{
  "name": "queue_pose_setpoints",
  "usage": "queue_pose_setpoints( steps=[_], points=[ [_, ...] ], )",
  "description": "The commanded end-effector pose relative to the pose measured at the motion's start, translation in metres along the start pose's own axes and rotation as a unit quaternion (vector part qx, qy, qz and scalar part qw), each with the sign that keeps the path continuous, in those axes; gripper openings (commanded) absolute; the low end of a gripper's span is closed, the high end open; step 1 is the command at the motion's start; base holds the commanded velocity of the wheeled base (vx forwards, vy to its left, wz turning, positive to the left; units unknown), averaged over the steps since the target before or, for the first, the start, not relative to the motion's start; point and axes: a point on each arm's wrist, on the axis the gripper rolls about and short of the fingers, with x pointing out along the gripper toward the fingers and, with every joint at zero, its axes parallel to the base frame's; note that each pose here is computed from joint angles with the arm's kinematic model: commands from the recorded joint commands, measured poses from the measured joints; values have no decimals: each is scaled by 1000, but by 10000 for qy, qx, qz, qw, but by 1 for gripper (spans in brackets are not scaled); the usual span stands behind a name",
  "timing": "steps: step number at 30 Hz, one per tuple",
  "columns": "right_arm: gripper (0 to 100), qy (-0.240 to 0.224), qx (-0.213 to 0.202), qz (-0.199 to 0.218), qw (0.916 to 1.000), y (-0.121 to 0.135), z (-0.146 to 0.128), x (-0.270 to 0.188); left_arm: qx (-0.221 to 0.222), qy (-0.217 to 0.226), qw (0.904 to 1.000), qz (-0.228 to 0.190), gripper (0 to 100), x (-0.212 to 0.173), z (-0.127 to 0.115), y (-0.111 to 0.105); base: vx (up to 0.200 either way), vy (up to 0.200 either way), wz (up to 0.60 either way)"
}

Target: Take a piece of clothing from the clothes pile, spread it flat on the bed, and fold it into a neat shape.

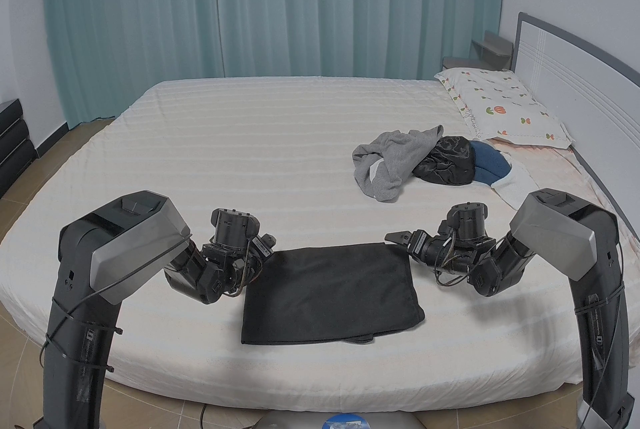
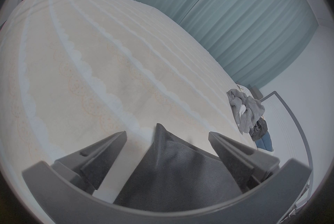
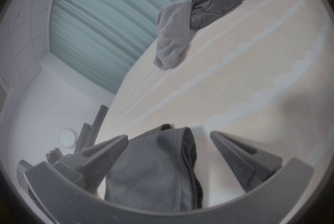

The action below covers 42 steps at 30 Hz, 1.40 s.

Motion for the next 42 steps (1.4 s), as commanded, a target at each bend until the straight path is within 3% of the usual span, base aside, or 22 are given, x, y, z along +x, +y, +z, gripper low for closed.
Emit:
queue_pose_setpoints(
  steps=[1,7,11,16,24,25,31,42],
  points=[
    [100,-120,64,-75,9999,1,13,-23,-68,-12,10000,15,100,-1,3,1,0,0,0],
    [100,131,185,-135,9997,0,11,-66,-330,164,9993,47,100,-25,10,6,0,0,0],
    [100,796,204,-26,9966,-2,-14,-95,-528,512,9973,-74,100,-48,22,17,0,0,0],
    [100,962,-92,67,9953,1,-34,-99,-759,482,9959,-130,100,-46,32,20,0,0,0],
    [100,1172,-158,33,9930,3,-46,-101,-870,315,9957,-99,100,-42,46,27,0,0,0],
    [0,1252,-244,-1,9918,1,-49,-103,-869,320,9957,-93,100,-41,46,27,0,0,0],
    [0,1587,-680,-176,9848,-6,-58,-109,-869,320,9957,-93,100,-41,46,27,0,0,0],
    [0,1582,-703,-211,9847,-8,-57,-111,-869,320,9957,-93,100,-41,46,27,0,0,0]
  ],
)
